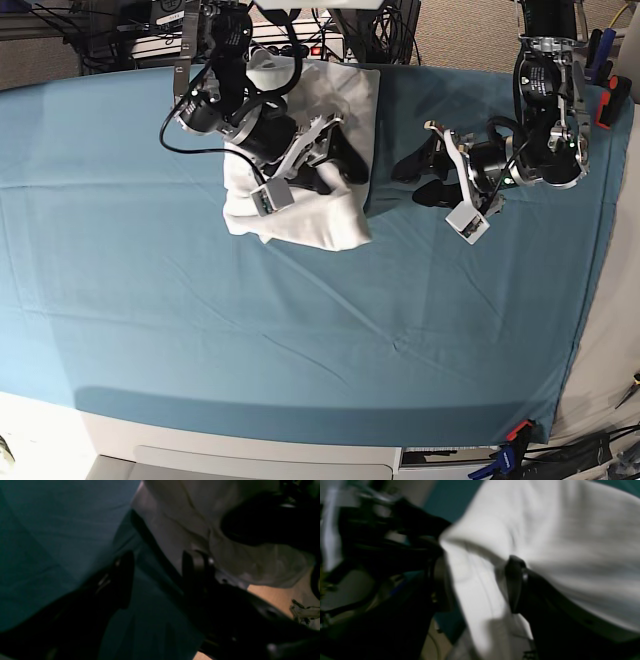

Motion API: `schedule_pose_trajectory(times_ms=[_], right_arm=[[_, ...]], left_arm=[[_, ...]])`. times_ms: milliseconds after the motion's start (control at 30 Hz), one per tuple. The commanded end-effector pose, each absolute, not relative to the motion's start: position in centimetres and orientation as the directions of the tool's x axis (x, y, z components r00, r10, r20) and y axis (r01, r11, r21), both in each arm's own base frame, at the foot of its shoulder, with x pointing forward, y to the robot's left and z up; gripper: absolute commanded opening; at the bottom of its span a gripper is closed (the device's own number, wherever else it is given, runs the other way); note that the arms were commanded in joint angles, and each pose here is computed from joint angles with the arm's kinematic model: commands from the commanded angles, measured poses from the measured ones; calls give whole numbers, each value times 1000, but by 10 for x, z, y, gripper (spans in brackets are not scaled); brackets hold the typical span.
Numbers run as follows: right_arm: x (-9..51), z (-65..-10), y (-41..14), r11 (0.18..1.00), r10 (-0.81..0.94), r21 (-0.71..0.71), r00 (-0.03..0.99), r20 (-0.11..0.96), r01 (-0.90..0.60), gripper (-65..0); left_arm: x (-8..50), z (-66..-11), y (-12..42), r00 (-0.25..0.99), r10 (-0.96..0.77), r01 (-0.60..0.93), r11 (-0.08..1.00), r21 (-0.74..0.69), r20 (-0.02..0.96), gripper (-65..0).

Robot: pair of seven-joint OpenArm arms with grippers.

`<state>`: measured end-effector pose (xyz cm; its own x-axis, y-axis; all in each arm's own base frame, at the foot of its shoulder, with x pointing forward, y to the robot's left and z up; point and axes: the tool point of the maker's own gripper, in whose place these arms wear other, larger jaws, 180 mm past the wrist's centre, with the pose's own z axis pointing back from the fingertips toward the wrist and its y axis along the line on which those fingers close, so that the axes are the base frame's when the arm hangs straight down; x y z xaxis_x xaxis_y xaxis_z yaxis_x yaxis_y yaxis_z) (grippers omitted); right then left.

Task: Fold the T-shirt properly
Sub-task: 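Release the folded bundle and raise both grippers away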

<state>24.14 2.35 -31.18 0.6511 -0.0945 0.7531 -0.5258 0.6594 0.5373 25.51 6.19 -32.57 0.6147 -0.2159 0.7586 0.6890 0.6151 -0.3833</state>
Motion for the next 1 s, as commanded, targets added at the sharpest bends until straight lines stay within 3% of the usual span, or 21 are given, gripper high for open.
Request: schedule_pose_trajectory(times_ms=[0,267,567,700,967], right_arm=[[246,-295,28,633,-132,543,614,778,-552,-340],[238,-281,38,557,-138,556,591,795,-618,-340],[202,-216,53,356,-119,512,506,854,-782,-341],[200,-207,47,391,-86,446,451,888,-805,-341],[228,-243,22,623,75,282,415,907,-729,-341]], left_arm=[[261,-313,61,582,-194,705,605,-370,790,-332],[262,-313,62,581,-197,704,608,-367,790,-332],[280,-309,108,560,-263,676,693,-250,786,-332],[286,-305,132,573,-234,624,745,-234,785,-332],[289,-299,141,569,-197,601,762,-240,798,-332]])
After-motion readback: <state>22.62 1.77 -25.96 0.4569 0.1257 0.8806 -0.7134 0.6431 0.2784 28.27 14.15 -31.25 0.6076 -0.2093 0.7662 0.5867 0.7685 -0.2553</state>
